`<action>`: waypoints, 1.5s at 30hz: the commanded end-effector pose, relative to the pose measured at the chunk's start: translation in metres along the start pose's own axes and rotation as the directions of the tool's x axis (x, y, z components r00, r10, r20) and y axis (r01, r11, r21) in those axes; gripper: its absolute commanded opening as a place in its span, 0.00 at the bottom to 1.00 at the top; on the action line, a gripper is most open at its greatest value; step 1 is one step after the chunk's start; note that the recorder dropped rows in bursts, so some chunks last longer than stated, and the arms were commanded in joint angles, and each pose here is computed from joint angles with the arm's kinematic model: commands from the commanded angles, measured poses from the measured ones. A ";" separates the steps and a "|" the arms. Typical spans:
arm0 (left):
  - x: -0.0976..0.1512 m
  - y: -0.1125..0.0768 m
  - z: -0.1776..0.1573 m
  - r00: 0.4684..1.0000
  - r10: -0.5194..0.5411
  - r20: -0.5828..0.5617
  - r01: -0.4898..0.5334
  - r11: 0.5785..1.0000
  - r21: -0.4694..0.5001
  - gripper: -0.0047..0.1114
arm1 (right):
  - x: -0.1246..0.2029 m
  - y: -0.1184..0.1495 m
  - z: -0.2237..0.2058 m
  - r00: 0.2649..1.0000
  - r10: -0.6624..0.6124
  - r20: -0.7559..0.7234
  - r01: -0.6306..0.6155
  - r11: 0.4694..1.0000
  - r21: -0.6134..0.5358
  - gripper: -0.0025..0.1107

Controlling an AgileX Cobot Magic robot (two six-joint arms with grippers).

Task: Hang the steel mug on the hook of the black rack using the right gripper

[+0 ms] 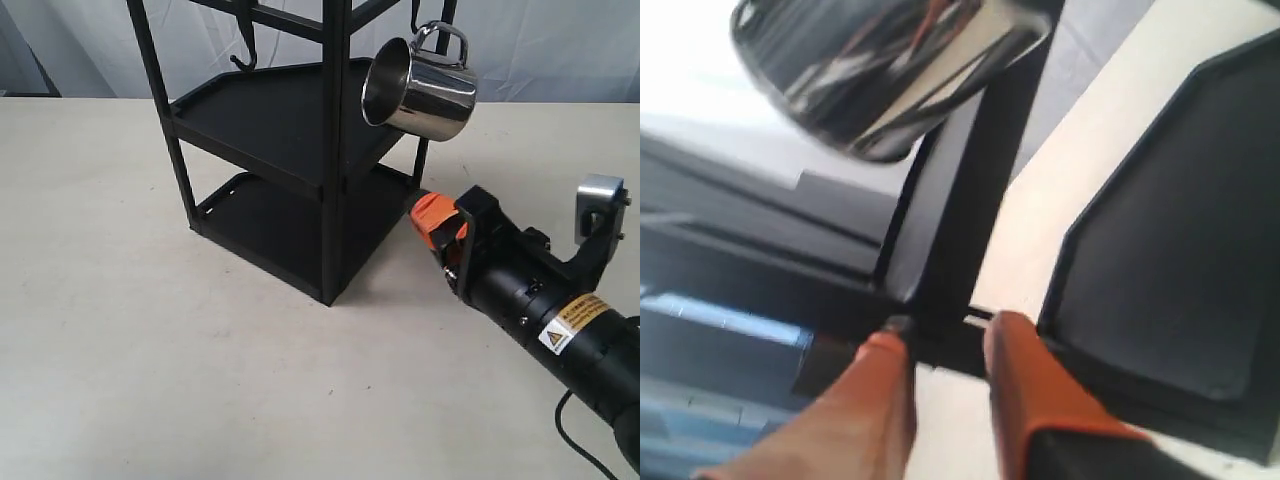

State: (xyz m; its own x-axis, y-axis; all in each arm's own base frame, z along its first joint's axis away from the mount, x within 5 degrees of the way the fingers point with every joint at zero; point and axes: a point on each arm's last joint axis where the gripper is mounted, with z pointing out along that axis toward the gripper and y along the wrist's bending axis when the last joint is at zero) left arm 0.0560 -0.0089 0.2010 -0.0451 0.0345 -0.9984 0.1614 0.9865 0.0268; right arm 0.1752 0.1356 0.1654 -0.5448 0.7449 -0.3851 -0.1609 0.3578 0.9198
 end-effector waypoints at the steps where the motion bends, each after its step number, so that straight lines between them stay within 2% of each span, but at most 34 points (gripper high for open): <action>1: -0.001 0.000 0.000 1.000 0.000 0.010 0.000 1.000 0.004 0.05 | 0.015 0.019 -0.008 0.979 -0.105 -0.175 0.076 0.983 -0.167 0.06; 2: -0.001 0.000 0.000 1.000 0.000 0.010 0.000 1.000 0.004 0.05 | 0.017 0.021 -0.009 0.972 -0.123 -0.200 0.085 0.978 -0.188 0.02; 7: -0.001 0.000 0.000 1.000 0.000 0.010 0.000 1.000 0.004 0.05 | 0.024 0.024 -0.012 0.947 -0.172 -0.271 0.108 0.965 -0.238 0.01; 12: -0.001 0.000 0.000 1.000 0.000 0.010 0.000 1.000 0.004 0.05 | 0.025 0.025 -0.012 0.944 -0.182 -0.276 0.114 0.963 -0.243 0.01; 15: -0.001 0.000 0.000 1.000 0.000 0.010 0.000 1.000 0.004 0.05 | 0.020 0.030 -0.013 0.946 -0.241 -0.218 0.178 0.946 -0.271 0.01; 17: -0.001 0.000 0.000 1.000 0.000 0.010 0.000 1.000 0.004 0.05 | 0.012 0.039 -0.017 0.929 -0.350 -0.117 0.300 0.901 -0.313 0.01; 20: -0.001 0.000 0.000 1.000 0.000 0.010 0.000 1.000 0.004 0.05 | -0.003 0.060 -0.029 0.826 -0.555 0.101 0.551 0.753 -0.360 0.01; 21: -0.001 0.000 0.000 1.000 0.000 0.010 0.000 1.000 0.004 0.05 | -0.008 0.069 -0.036 0.757 -0.630 0.177 0.646 0.676 -0.356 0.01; 23: -0.001 0.000 0.000 1.000 0.000 0.010 0.000 1.000 0.004 0.05 | -0.015 0.077 -0.045 0.702 -0.677 0.221 0.708 0.631 -0.318 0.01; 24: -0.001 0.000 0.000 1.000 0.000 0.010 0.000 1.000 0.004 0.05 | -0.019 0.078 -0.050 0.696 -0.684 0.217 0.716 0.641 -0.276 0.01; 28: -0.001 0.000 0.000 1.000 0.000 0.010 0.000 1.000 0.004 0.05 | -0.033 0.066 -0.069 0.773 -0.631 0.061 0.634 0.772 -0.052 0.01; 29: -0.001 0.000 0.000 1.000 0.000 0.010 0.000 1.000 0.004 0.05 | -0.035 0.061 -0.073 0.776 -0.631 0.016 0.631 0.776 0.008 0.01; 31: -0.001 0.000 0.000 1.000 0.000 0.010 0.000 1.000 0.004 0.05 | -0.038 0.054 -0.081 0.748 -0.662 -0.052 0.664 0.744 0.077 0.01; 32: -0.001 0.000 0.000 1.000 0.000 0.010 0.000 1.000 0.004 0.05 | -0.040 0.050 -0.085 0.716 -0.693 -0.083 0.698 0.709 0.101 0.01; 34: -0.001 0.000 0.000 1.000 0.000 0.010 0.000 1.000 0.004 0.05 | -0.046 0.045 -0.091 0.689 -0.716 -0.112 0.724 0.673 0.153 0.01; 35: -0.001 0.000 0.000 1.000 0.000 0.010 0.000 1.000 0.004 0.05 | -0.055 0.042 -0.098 0.673 -0.732 -0.105 0.734 0.644 0.218 0.01; 39: -0.001 0.000 0.000 1.000 0.000 0.010 0.000 1.000 0.004 0.05 | -0.073 0.040 -0.131 0.667 -0.745 -0.007 0.685 0.610 0.399 0.01; 42: -0.001 0.000 0.000 1.000 0.000 0.010 0.000 1.000 0.004 0.05 | -0.065 0.025 -0.157 0.613 -0.787 0.075 0.669 0.567 0.481 0.01; 45: -0.001 0.000 0.000 1.000 0.000 0.010 0.000 1.000 0.004 0.05 | -0.052 0.005 -0.171 0.571 -0.806 0.158 0.648 0.560 0.517 0.01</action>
State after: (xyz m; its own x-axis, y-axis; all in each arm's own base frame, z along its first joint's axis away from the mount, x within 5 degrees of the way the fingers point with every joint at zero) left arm 0.0560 -0.0089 0.2010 -0.0451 0.0345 -0.9984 0.1614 0.9865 0.0268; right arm 0.0686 0.0047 0.2115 -0.0976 0.2436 -0.9650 -0.0418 0.9677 0.2485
